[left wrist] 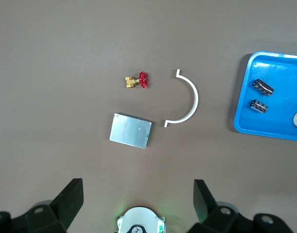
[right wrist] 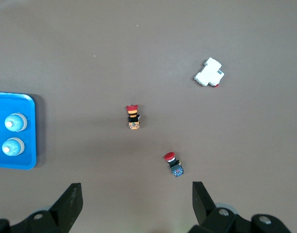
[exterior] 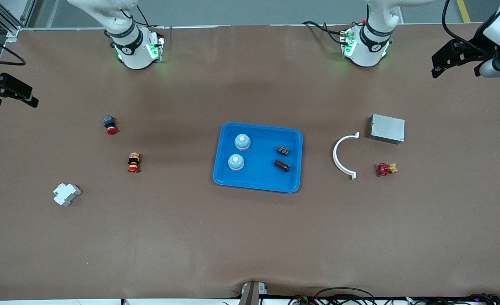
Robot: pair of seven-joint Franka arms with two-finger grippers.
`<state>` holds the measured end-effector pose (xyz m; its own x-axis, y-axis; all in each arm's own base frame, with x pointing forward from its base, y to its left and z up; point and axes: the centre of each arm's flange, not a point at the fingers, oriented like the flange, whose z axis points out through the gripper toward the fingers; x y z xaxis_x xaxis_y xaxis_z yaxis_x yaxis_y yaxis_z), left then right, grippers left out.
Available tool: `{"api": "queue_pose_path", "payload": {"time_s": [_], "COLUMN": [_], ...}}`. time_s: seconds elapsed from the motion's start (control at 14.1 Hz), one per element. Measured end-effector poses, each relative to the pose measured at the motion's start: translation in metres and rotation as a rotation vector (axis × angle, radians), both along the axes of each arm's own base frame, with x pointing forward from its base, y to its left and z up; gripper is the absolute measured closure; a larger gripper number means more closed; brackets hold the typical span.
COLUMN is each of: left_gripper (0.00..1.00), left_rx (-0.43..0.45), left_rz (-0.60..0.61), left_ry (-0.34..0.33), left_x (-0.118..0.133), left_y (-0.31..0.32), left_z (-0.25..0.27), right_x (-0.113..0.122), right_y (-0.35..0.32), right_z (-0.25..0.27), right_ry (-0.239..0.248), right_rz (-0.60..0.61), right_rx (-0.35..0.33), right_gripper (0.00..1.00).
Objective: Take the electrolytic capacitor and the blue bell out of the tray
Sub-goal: 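Reach the left gripper toward the black capacitors in the blue tray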
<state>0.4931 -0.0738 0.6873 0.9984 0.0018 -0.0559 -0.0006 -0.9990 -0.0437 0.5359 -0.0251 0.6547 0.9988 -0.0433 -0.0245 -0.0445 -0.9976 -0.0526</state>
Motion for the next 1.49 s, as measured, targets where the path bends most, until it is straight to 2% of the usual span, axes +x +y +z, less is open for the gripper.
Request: {"api": "queue_pose_path", "payload": {"time_s": [0.42, 0.57, 0.85, 1.13, 1.49], "left_gripper": [0.00, 0.00, 0.00, 0.00, 0.00], "left_rx": [0.000, 0.002, 0.007, 0.015, 0.000], "left_rz": [0.001, 0.004, 0.000, 0.046, 0.166], "left_ry": [0.002, 0.027, 0.092, 0.095, 0.100], "left_x": [0.001, 0.005, 0.026, 0.039, 0.042], "left_y": [0.000, 0.002, -0.002, -0.024, -0.095], "left_z": [-0.001, -0.010, -0.054, -0.100, -0.176], "right_x": [0.000, 0.000, 0.000, 0.001, 0.001], "right_y": [0.007, 0.007, 0.007, 0.006, 0.006], "right_z": [0.000, 0.000, 0.000, 0.001, 0.002], "right_ry": [-0.001, -0.001, -0.001, -0.005, -0.009], "right_rz": [0.018, 0.022, 0.024, 0.025, 0.026], "right_rx": [-0.008, -0.009, -0.009, -0.010, -0.012], "right_gripper": [0.00, 0.00, 0.00, 0.00, 0.00]}}
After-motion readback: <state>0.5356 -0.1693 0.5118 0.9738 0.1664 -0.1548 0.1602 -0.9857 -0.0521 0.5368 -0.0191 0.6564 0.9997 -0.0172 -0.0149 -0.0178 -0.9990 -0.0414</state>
